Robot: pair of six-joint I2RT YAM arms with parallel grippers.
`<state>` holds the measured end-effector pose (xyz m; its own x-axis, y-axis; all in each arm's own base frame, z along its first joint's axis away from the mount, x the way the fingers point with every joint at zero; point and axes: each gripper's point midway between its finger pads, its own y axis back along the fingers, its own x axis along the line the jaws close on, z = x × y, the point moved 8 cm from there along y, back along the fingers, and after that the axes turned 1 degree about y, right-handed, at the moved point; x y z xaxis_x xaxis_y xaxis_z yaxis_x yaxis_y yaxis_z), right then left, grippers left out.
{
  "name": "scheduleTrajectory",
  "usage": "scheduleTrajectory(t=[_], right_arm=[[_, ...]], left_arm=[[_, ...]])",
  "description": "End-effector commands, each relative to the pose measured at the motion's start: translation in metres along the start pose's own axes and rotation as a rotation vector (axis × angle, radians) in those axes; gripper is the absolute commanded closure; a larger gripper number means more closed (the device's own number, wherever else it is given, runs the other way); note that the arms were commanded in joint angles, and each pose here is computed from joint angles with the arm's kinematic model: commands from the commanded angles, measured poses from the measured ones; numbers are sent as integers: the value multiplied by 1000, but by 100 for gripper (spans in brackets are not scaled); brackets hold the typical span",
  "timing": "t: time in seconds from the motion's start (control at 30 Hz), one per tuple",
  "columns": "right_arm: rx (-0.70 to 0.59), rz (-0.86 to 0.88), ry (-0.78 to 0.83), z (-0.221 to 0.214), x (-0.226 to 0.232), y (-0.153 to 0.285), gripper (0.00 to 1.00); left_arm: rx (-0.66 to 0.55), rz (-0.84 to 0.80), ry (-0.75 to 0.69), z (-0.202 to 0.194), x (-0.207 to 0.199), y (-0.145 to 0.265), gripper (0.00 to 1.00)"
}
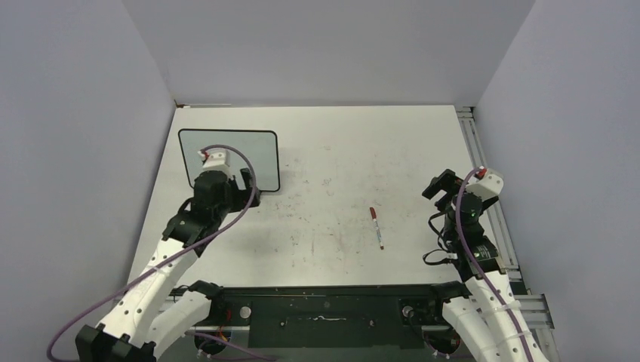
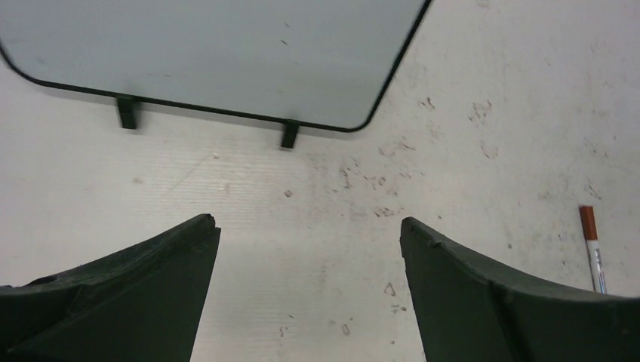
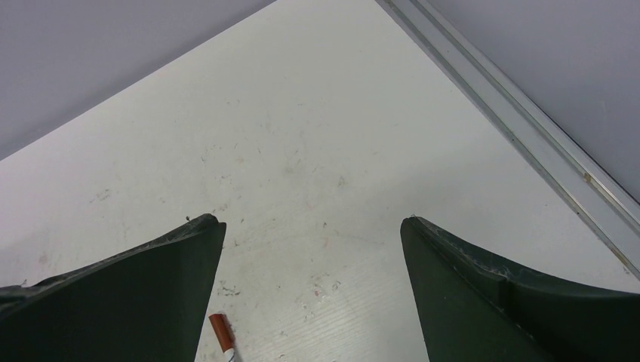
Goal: Write a sentence on the whiteboard
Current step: Move the whiteboard stand to the center of the board.
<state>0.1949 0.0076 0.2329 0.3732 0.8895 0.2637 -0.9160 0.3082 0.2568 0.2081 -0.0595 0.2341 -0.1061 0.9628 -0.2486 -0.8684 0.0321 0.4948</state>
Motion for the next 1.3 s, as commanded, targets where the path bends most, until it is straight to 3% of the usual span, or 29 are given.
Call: scheduleTrajectory(t=[0.0, 0.23, 0.33, 0.47, 0.7, 1.27], right_arm=[[-47, 55, -60, 19, 8, 8, 10], [-36, 101, -95, 20, 11, 14, 10], [-36, 109, -107, 18, 10, 16, 10], [-36, 111, -108, 18, 10, 17, 10], [-44, 114, -110, 22, 10, 20, 10], [-44, 100, -110, 23, 7, 23, 10]], left_arm=[[15, -74, 67, -16, -34, -27, 10], [64, -16, 121, -32, -37, -81, 14], [101, -37, 150, -38, -32, -100, 28], [152, 29, 161, -45, -16, -122, 37], [211, 35, 113, -60, -13, -141, 42], [193, 108, 9, -67, -7, -173, 53]])
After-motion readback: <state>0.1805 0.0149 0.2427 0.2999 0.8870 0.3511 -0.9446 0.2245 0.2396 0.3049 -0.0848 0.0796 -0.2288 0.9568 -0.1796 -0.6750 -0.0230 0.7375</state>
